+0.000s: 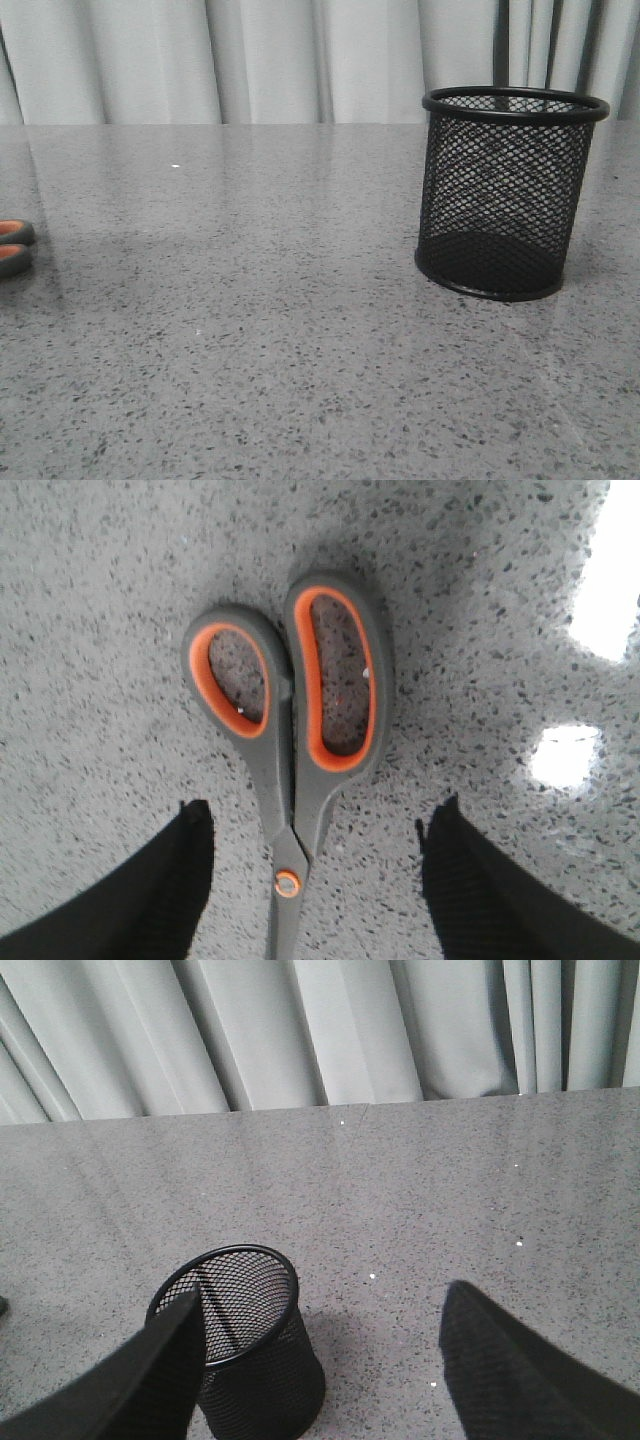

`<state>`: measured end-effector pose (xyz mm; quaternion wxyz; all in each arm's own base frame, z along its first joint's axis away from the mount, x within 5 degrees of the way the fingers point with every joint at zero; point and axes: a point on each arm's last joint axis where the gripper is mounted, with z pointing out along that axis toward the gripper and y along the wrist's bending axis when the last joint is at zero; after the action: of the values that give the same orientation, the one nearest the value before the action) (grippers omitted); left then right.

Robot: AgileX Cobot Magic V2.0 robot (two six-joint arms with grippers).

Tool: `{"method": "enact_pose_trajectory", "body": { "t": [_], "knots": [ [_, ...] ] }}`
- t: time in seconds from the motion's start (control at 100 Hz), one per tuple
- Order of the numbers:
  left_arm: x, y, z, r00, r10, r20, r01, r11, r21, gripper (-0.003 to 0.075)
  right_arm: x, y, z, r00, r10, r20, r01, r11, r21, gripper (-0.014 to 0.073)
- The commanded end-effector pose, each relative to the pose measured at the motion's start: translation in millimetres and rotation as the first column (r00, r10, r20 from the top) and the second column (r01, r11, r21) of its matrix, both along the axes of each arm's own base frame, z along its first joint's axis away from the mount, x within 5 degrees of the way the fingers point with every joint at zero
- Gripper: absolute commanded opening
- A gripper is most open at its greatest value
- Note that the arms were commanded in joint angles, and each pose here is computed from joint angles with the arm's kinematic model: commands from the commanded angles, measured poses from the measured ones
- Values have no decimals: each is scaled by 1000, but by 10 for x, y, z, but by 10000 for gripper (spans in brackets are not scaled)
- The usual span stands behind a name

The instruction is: Put scissors into bucket

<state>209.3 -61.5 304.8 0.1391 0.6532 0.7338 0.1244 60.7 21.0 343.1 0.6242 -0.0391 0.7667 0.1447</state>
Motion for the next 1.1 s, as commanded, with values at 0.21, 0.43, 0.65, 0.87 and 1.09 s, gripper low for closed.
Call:
{"method": "enact_pose_trajectory", "body": {
  "t": [0.21, 0.43, 0.65, 0.87, 1.09],
  "knots": [
    [34, 135, 74, 999, 45, -17, -45, 999, -3, 449, 15, -8, 164, 996, -7, 90, 6, 1000, 5, 451],
    [196, 98, -145, 986, -97, -133, 107, 991, 75, 449, 14, -4, 168, 995, 6, 99, -5, 1000, -9, 451],
    [425, 44, -152, 988, -98, -119, 108, 991, 76, 449, 14, -9, 159, 996, 4, 93, -1, 1000, -25, 451],
    [640, 106, -196, 982, -74, -171, 75, 997, 1, 449, 19, -10, 158, 996, 2, 92, 0, 1000, -29, 451],
    [668, 208, -279, 966, -57, -252, 45, 997, -55, 449, 23, -18, 148, 996, -3, 92, 8, 999, -51, 451]
  ]
}}
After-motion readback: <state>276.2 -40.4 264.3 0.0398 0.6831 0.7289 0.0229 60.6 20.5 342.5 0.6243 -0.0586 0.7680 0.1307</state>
